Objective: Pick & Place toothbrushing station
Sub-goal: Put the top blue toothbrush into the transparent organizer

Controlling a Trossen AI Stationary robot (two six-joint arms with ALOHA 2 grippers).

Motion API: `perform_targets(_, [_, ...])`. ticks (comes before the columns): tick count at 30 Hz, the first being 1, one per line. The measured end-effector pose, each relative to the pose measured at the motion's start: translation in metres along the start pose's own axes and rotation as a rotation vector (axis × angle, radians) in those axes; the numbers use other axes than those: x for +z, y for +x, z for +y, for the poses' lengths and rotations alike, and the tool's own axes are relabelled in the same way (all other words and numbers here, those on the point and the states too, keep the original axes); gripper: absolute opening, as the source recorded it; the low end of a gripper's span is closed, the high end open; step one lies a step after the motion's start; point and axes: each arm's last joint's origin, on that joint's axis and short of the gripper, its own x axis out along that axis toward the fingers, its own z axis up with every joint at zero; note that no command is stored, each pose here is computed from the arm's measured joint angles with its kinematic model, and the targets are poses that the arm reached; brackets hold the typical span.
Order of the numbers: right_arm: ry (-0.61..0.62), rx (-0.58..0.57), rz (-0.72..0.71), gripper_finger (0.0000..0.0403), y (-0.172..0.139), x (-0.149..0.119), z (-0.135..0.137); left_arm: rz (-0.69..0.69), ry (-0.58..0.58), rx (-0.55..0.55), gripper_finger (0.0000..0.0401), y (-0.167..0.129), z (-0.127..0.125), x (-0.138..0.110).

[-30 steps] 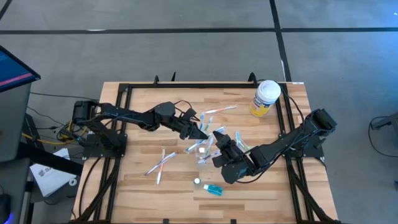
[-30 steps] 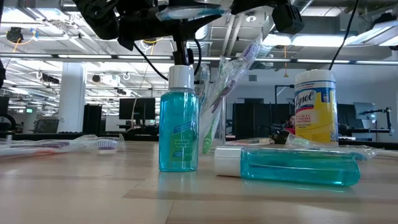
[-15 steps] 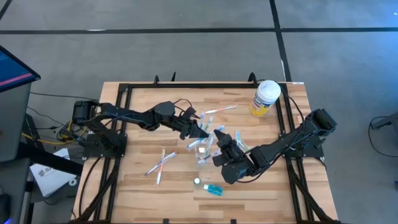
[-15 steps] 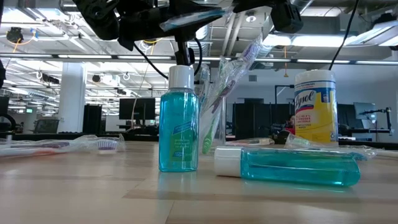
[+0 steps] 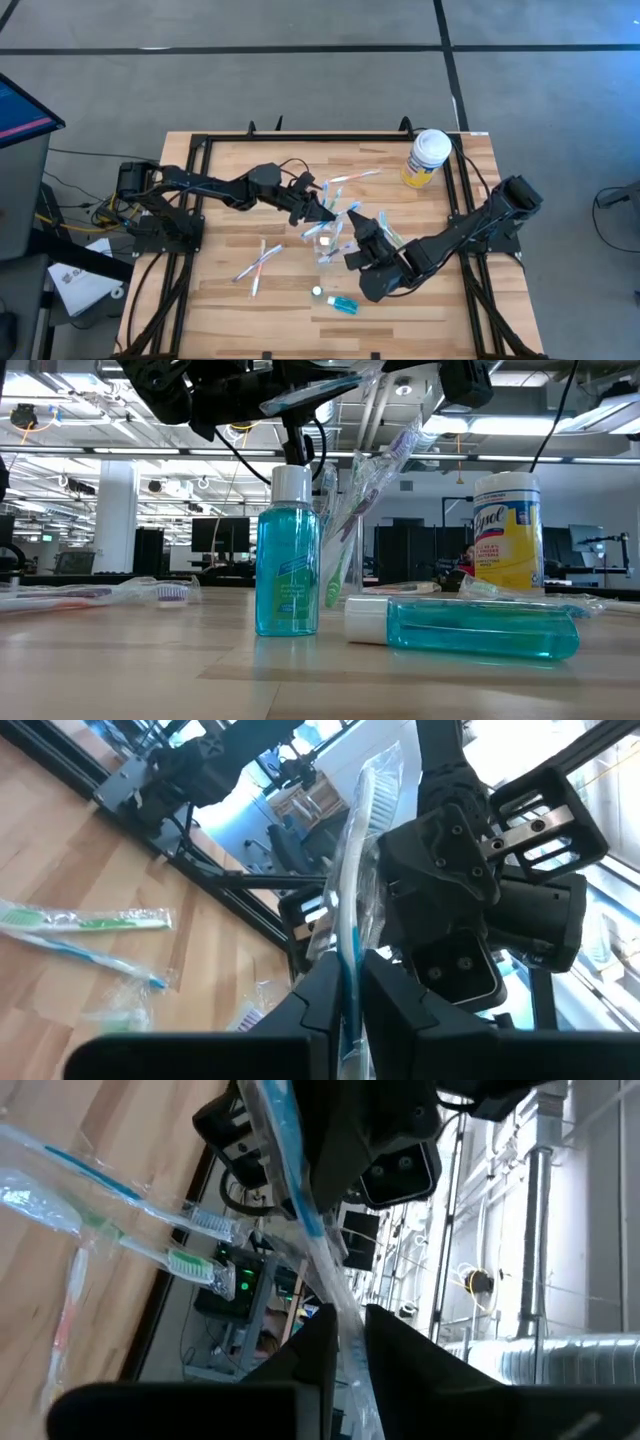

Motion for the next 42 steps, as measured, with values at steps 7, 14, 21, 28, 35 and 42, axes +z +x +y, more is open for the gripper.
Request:
perform_targets(7, [0.047, -0.011, 0.006, 0.0048, -0.009, -0.008, 0.005, -0.043, 0.057, 0.022, 0.0022, 0.0, 0.0, 0.002])
perform_targets(14, [0.21, -0.002, -0.007, 0.0048, -0.019, -0.03, 0.0, -0.075, 0.124, 0.027, 0.0022, 0.0, -0.001, 0.004])
perform_targets(21, [0.394, 0.062, -0.042, 0.0048, -0.03, -0.051, -0.004, -0.128, 0.221, 0.074, 0.0022, 0.002, -0.004, 0.002])
perform_targets(28, [0.526, 0.144, -0.015, 0.0048, -0.03, -0.068, -0.002, -0.154, 0.326, 0.111, 0.0022, 0.013, -0.018, -0.016])
perform_targets(35, [0.605, 0.145, 0.024, 0.0048, -0.03, -0.078, 0.001, -0.176, 0.456, 0.158, 0.0022, 0.024, -0.038, -0.042])
perform_targets(42, [0.666, 0.143, 0.042, 0.0048, -0.03, -0.082, 0.001, -0.229, 0.547, 0.298, 0.0022, 0.025, -0.047, -0.068])
